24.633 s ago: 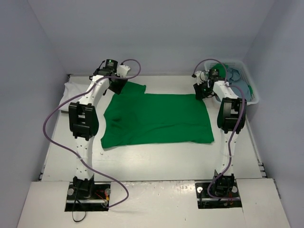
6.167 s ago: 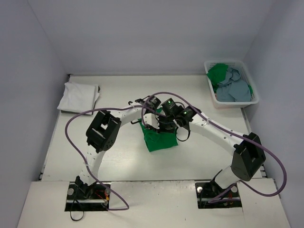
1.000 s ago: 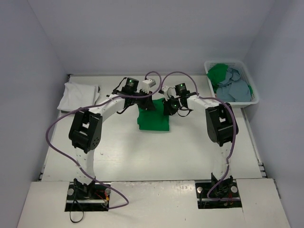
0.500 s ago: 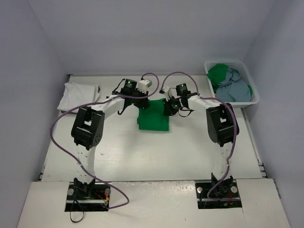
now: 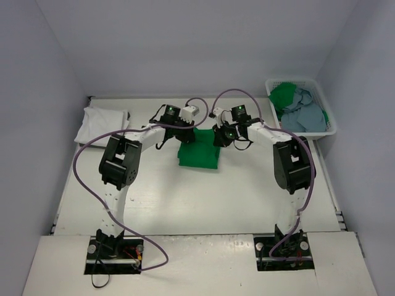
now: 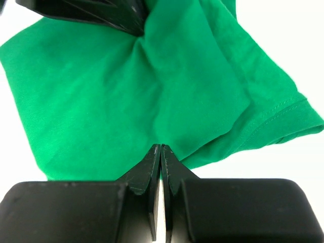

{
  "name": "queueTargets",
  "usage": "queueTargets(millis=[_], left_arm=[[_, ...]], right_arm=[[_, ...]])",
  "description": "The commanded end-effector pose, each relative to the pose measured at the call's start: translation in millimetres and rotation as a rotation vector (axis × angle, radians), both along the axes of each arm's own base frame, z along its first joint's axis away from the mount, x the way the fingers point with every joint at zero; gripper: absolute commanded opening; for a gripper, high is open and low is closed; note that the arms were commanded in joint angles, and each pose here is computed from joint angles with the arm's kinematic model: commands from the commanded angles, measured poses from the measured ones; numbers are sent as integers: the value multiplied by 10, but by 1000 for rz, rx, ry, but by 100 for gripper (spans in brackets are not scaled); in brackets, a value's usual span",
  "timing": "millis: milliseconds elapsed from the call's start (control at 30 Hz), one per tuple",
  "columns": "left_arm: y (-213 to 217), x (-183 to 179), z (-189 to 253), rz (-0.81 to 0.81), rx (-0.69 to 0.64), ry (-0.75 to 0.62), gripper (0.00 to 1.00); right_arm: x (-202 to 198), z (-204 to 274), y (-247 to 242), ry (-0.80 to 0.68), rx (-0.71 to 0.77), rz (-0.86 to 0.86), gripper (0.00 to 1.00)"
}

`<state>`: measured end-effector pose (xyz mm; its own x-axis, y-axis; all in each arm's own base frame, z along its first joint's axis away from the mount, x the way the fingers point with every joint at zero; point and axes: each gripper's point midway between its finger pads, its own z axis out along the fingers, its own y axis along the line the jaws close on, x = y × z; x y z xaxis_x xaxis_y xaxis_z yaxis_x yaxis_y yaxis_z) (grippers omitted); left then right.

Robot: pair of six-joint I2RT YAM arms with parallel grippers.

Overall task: Fold and stack the t-shirts
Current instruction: Smooth out the square-folded T-shirt at the center of the board.

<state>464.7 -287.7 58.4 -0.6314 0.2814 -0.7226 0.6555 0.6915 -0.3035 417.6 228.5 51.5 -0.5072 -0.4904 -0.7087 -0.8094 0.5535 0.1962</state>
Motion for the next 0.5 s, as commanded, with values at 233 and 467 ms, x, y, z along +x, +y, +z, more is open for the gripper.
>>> queueTargets(millis=[233, 467], left_arm=[[-64, 187, 161, 9, -19, -14, 0], [-130, 131, 242, 0, -45, -1, 0]], right_arm=[[12, 691, -77, -147, 32, -3, 5], [37, 812, -163, -169, 10, -32, 21]])
